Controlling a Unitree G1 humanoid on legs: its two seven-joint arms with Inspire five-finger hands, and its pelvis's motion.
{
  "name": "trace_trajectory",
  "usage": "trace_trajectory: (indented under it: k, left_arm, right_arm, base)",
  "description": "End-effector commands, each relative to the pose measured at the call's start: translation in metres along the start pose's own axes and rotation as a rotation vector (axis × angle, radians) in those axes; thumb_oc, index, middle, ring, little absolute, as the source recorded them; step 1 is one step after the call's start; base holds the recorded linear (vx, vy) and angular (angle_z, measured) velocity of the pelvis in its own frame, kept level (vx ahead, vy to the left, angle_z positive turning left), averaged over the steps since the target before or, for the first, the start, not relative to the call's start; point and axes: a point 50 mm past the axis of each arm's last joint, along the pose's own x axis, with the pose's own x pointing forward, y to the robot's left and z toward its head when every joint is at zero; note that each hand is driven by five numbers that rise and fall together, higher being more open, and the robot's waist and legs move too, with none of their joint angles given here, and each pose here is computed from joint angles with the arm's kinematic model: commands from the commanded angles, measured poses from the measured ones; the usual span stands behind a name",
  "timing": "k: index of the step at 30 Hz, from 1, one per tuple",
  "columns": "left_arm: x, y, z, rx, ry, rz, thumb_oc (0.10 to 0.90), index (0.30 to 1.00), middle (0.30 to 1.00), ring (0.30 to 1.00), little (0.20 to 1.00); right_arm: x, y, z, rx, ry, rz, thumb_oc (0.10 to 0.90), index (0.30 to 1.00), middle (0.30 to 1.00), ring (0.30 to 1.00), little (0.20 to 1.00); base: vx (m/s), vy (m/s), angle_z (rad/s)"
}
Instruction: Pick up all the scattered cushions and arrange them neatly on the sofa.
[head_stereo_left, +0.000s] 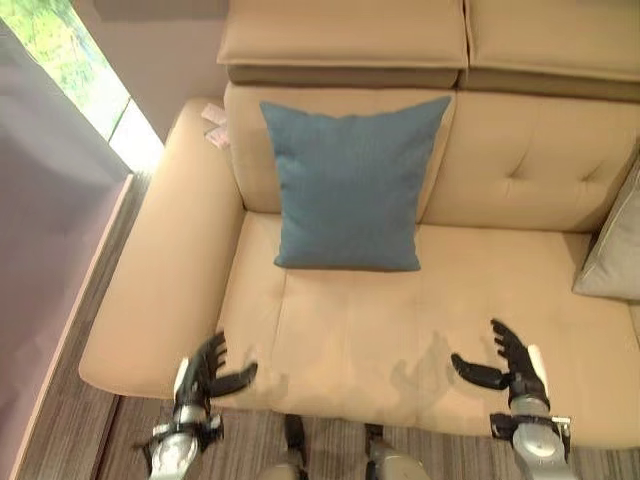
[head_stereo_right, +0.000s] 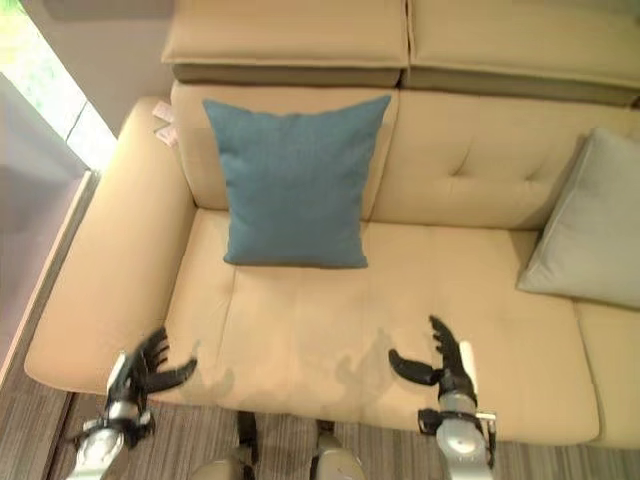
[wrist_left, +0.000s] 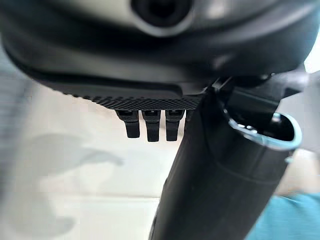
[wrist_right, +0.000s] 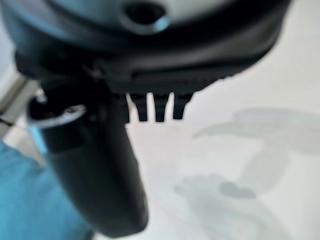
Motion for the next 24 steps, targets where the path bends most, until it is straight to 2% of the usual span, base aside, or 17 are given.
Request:
trace_trajectory:
  k: [1, 3, 11, 19, 24]
  left_arm:
    - [0.014, 0.007, 0.034, 0.102, -0.15, -0.025, 0.8, 0.9, 0.9, 0.9, 0.9]
    - [0.013, 0.01, -0.001, 0.201, 0.015, -0.013, 0.8, 0.9, 0.9, 0.9, 0.9]
    - [-0.001, 0.016, -0.062, 0.208, 0.313, 0.049, 0.8, 0.9, 0.9, 0.9, 0.9]
    - [-0.006, 0.017, -0.077, 0.25, 0.401, 0.056, 0.8, 0.9, 0.9, 0.9, 0.9]
    - [0.009, 0.008, -0.059, 0.273, 0.337, 0.045, 0.8, 0.9, 0.9, 0.9, 0.9]
  right_arm:
    - [0.008, -0.009, 0.02, -0.06, -0.121, -0.001, 0.8, 0.9, 0.9, 0.9, 0.9]
    - [0.002, 0.006, -0.003, -0.126, -0.03, 0.077, 0.8, 0.9, 0.9, 0.9, 0.9]
    - [-0.013, 0.031, -0.037, -0.18, 0.108, 0.214, 0.8, 0.9, 0.9, 0.9, 0.9]
    - [-0.02, 0.043, -0.054, -0.18, 0.197, 0.261, 0.8, 0.9, 0.9, 0.9, 0.9]
    - [-0.011, 0.044, -0.046, -0.133, 0.191, 0.233, 0.8, 0.9, 0.9, 0.9, 0.9]
  base:
    - [0.0, 0.0, 0.0]
    - [0.0, 0.0, 0.0]
    - [0.0, -0.01, -0.01]
    - [-0.05, -0.059, -0.01]
    - [-0.27, -0.093, 0.14]
